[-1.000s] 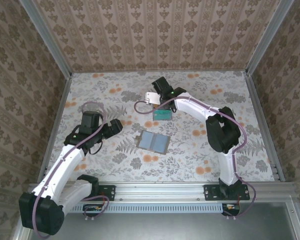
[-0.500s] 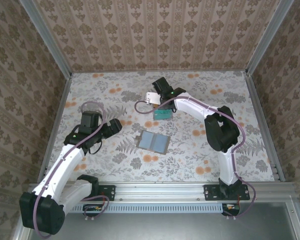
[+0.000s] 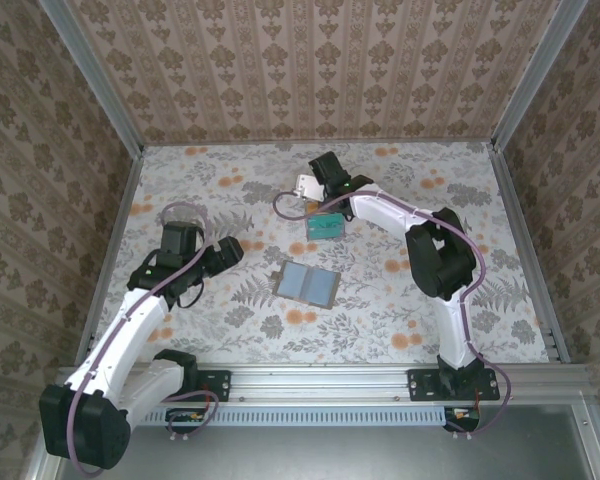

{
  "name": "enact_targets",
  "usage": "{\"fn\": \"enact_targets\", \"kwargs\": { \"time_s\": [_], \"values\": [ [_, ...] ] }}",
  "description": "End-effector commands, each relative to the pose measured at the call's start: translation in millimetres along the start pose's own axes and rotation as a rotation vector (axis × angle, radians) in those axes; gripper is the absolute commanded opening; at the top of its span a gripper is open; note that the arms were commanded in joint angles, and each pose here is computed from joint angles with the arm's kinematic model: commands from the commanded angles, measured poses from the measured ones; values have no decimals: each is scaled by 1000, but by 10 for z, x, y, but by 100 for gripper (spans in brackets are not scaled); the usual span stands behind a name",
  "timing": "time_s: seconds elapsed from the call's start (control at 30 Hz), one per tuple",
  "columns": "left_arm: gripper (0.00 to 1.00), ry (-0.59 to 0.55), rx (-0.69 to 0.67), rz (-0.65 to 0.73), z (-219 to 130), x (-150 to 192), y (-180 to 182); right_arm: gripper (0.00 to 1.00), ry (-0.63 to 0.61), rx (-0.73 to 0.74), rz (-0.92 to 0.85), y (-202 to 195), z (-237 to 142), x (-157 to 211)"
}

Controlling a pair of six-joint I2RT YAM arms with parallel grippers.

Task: Take the credit cards out of the card holder

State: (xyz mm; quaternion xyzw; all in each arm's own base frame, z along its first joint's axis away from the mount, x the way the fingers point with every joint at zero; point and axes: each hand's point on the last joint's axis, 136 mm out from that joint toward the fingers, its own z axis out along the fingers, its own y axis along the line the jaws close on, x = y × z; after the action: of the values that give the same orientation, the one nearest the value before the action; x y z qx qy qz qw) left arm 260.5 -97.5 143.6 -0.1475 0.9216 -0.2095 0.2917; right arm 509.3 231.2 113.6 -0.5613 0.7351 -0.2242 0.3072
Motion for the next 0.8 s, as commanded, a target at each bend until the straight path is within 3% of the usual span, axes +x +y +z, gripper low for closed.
{"fn": "enact_targets", "kwargs": {
  "time_s": [0.0, 0.2, 0.4, 0.57, 0.77],
  "values": [
    [100, -1, 21, -11, 29, -36, -34, 35, -26, 78, 114, -313, -220, -50],
    [100, 36, 53, -10, 116, -5, -100, 37, -57, 77, 343, -453, -628, -28],
    [100, 80, 78, 4, 210, 40, -160, 38, -103, -18, 611, -276, -1120, 74],
    [97, 137, 117, 30, 292, 131, -295, 41, -128, -162, 870, 177, -1470, 196],
    [83, 235, 204, 103, 390, 348, -658, 36, -41, -404, 1158, 960, -1681, 310]
  ]
}}
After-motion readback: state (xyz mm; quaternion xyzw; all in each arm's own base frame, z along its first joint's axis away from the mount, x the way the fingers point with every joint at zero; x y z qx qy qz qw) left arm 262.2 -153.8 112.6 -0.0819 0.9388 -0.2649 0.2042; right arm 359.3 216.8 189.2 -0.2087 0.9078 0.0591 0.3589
